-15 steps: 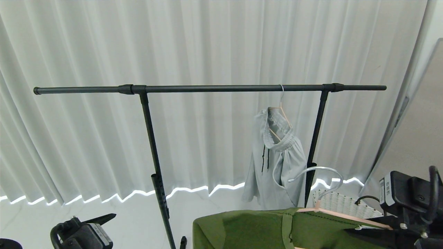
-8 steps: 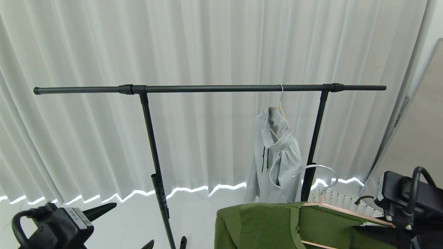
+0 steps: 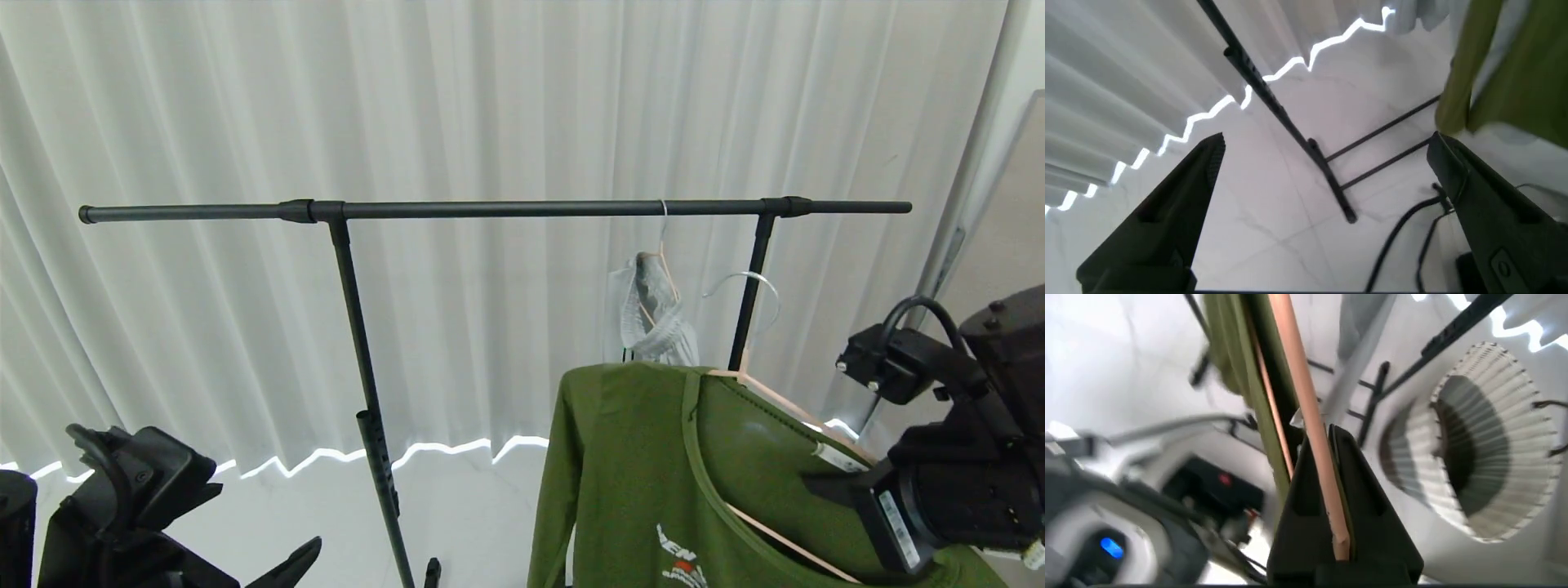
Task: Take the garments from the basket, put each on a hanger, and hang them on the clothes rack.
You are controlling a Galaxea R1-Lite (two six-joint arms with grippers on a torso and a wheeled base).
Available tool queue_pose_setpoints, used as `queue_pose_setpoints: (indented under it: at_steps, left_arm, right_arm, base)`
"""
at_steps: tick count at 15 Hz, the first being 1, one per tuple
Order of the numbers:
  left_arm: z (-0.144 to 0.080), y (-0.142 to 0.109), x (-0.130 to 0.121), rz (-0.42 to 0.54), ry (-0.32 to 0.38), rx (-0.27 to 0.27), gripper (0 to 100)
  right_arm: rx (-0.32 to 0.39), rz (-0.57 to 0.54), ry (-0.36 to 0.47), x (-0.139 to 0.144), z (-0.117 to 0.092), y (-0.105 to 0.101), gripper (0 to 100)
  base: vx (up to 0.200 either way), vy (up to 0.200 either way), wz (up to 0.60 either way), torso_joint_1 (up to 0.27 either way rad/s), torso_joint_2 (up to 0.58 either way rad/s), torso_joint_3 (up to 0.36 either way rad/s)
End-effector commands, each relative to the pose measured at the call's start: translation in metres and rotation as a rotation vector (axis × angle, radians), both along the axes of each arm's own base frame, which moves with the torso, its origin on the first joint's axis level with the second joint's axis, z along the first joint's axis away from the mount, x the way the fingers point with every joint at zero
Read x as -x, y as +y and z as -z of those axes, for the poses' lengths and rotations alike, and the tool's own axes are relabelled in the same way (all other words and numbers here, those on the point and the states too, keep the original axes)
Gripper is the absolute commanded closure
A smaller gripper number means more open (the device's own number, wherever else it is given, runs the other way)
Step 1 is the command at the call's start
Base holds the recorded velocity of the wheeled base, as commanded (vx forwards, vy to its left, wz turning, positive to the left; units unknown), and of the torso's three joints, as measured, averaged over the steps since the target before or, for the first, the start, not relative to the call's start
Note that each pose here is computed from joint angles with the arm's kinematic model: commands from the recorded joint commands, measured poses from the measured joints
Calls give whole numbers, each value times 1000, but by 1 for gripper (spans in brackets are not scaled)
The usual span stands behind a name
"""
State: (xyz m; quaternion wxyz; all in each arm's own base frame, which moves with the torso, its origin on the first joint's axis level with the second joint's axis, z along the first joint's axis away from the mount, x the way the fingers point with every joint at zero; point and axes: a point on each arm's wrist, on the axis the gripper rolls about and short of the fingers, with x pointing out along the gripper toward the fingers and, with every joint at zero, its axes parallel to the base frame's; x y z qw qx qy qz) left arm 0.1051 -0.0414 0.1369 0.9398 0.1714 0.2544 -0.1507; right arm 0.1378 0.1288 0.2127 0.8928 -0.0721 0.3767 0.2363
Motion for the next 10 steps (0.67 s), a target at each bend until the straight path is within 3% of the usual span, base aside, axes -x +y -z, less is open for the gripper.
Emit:
queue_pose_setpoints:
  at_steps: [1, 6, 10]
  left_arm:
    - [4, 6, 14, 27, -39, -37, 0]
    - [7, 10, 21, 35, -58, -47, 0]
    - [6, 10, 23, 35, -70, -42, 0]
  right_arm:
    - [-36, 43, 16, -18, -6, 17, 100]
    - [-54, 135, -25, -40, -18, 33, 100]
    - [-70, 131, -39, -42, -24, 36, 100]
  base:
    - [0, 0, 0, 0, 0, 0]
    - [0, 0, 0, 0, 0, 0]
    - [200, 0, 0, -2, 0, 4]
